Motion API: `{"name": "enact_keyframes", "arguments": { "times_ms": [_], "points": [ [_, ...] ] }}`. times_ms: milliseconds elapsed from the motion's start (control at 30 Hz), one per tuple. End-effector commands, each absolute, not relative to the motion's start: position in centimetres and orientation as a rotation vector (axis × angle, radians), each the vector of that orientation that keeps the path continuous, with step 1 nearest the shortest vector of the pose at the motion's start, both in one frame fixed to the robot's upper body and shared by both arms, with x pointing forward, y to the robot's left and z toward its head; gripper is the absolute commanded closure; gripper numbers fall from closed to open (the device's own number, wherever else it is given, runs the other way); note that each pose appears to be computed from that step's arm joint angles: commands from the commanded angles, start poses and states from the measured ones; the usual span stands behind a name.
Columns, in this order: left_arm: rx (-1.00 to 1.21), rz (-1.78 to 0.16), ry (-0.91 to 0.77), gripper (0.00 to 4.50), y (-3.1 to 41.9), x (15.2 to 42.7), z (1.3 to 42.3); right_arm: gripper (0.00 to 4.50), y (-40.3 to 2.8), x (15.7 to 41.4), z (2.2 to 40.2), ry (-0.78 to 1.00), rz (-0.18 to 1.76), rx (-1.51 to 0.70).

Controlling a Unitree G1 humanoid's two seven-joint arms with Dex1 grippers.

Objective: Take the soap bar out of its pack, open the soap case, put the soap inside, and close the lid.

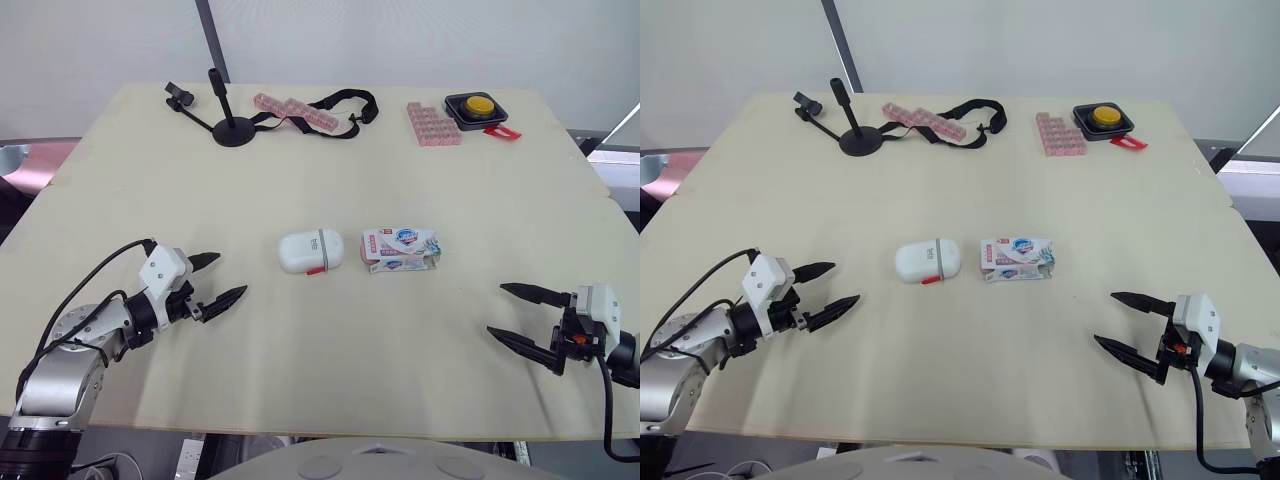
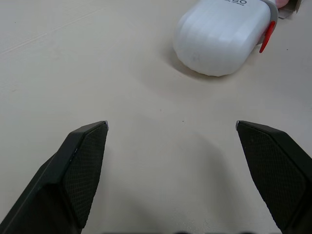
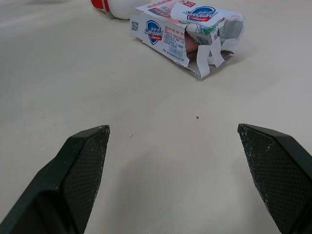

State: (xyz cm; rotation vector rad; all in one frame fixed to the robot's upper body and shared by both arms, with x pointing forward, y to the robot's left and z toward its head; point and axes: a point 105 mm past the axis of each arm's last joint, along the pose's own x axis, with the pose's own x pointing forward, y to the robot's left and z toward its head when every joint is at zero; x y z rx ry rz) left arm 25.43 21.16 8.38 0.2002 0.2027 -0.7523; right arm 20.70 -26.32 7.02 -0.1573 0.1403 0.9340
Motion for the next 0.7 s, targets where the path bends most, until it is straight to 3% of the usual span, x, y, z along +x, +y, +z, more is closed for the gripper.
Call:
{"name": "enact_keyframes", "arguments": {
  "times_ms": [33,700],
  "points": [
    [0.242,-0.750,0.171,0.02,21.62,25.66,9.20,0.00,-26.55,20.80,7.91,0.112,0.934,-0.199],
    [0.219,-0.793,0.123,0.02,21.02,25.38,9.77,0.00,-26.25,21.26,8.70,0.120,0.957,-0.222]
  ]
}}
